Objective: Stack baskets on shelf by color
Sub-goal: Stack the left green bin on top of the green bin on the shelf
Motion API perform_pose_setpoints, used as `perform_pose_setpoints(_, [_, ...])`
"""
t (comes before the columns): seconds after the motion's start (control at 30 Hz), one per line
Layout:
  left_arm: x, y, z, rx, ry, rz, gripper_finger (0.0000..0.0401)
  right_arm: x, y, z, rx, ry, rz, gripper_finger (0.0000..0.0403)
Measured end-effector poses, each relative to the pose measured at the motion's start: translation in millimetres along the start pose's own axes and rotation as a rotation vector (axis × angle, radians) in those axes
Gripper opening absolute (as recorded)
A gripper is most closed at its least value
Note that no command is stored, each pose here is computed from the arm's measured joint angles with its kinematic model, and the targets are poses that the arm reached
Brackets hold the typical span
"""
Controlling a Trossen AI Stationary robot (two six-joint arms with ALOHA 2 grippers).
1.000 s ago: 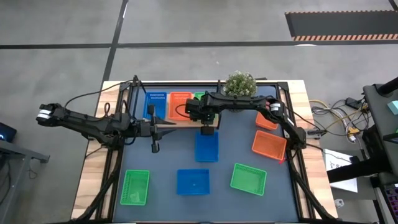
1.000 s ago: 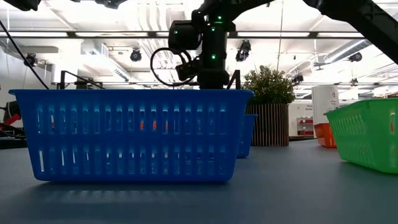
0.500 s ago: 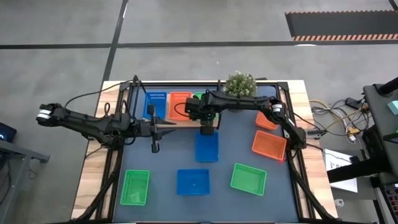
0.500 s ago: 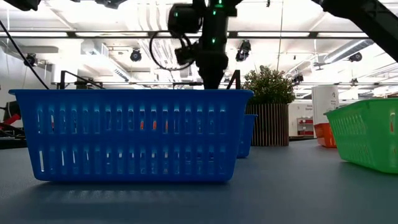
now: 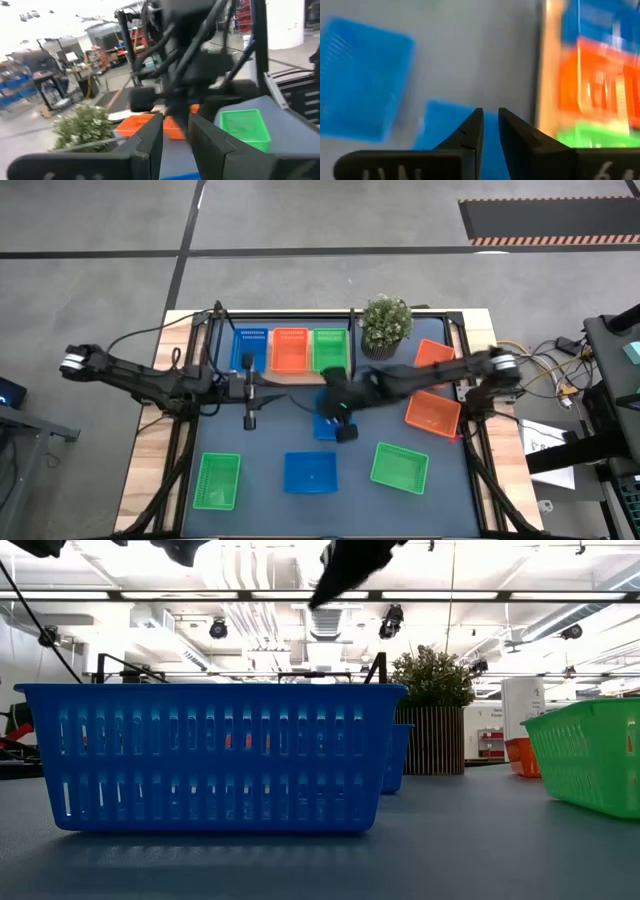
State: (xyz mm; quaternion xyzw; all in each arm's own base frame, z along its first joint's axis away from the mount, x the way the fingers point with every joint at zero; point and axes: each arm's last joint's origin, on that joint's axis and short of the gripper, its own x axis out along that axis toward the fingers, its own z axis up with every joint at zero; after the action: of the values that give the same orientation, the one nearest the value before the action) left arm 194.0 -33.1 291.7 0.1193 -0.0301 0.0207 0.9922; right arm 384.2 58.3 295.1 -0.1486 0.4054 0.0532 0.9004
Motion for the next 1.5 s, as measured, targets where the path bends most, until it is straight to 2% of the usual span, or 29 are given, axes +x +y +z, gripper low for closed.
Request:
perform_pose_setpoints(0.17, [9.7, -8.3, 0.0, -0.076, -0.028, -0.022, 0.0077, 14.3, 46.7, -25.9, -0.246, -0.512, -0.077, 0.0043])
perform_pose_setpoints(0.27, [19.0, -16.8, -2.0, -0.154, -0.062, -0.039, 0.0077, 19.9, 58.4, -44.5, -0.351, -0.679, -0.156, 0.0042])
perform_pose_setpoints(0.43, [36.0, -51.9, -16.3, -0.323, -0.049, -0.145, 0.0077, 14.8, 58.0, -57.9, -0.346, -0.692, -0.168, 0.0043])
perform_pose_setpoints(0.57, [44.8, -83.8, -20.2, -0.406, -0.078, -0.224, 0.0077, 3.2, 56.7, -63.3, -0.377, -0.685, -0.174, 0.0043])
perform_pose_setpoints(0.67, [50.4, -102.3, -22.1, -0.497, -0.048, -0.183, 0.0077, -13.5, 54.6, -65.9, -0.394, -0.701, -0.177, 0.0043])
perform_pose_setpoints(0.77, [54.8, -117.1, -30.2, -0.658, 0.022, -0.083, 0.0077, -30.7, 51.2, -69.7, -0.383, -0.72, -0.18, 0.0043])
perform_pose_setpoints(0.83, [55.4, -128.0, -36.5, -0.791, 0.125, -0.055, 0.0077, -40.9, 49.6, -73.5, -0.382, -0.725, -0.173, 0.0043])
perform_pose_setpoints(0.9, [52.9, -140.2, -40.6, -0.945, 0.285, -0.028, 0.0075, -50.1, 48.4, -77.3, -0.37, -0.74, -0.154, 0.0043])
perform_pose_setpoints(1.0, [41.3, -159.1, -39.8, -1.128, 0.571, 0.126, 0.006, -58.6, 47.6, -82.6, -0.352, -0.742, -0.14, 0.0043])
perform_pose_setpoints(1.17, [21.1, -177.2, -1.7, -1.363, 1.041, 0.393, 0.0025, -58.4, 47.8, -87.6, -0.357, -0.715, -0.132, 0.0043])
perform_pose_setpoints(1.27, [14.8, -185.8, 10.6, -1.308, 1.291, 0.561, 0.0007, -56.0, 48.2, -87.5, -0.358, -0.711, -0.132, 0.0043])
perform_pose_setpoints(1.33, [19.4, -192.7, 15.1, -1.292, 1.335, 0.58, 0.0002, -53.3, 48.8, -88.1, -0.366, -0.7, -0.131, 0.0043])
perform_pose_setpoints(1.43, [21.2, -198.0, 15.8, -1.262, 1.434, 0.52, 0.0002, -52.8, 48.9, -88.4, -0.374, -0.695, -0.133, 0.0043])
perform_pose_setpoints(1.5, [20.6, -205.9, 12.5, -1.171, 1.534, 0.368, 0.0002, -53.0, 48.8, -88.4, -0.376, -0.695, -0.134, 0.0043])
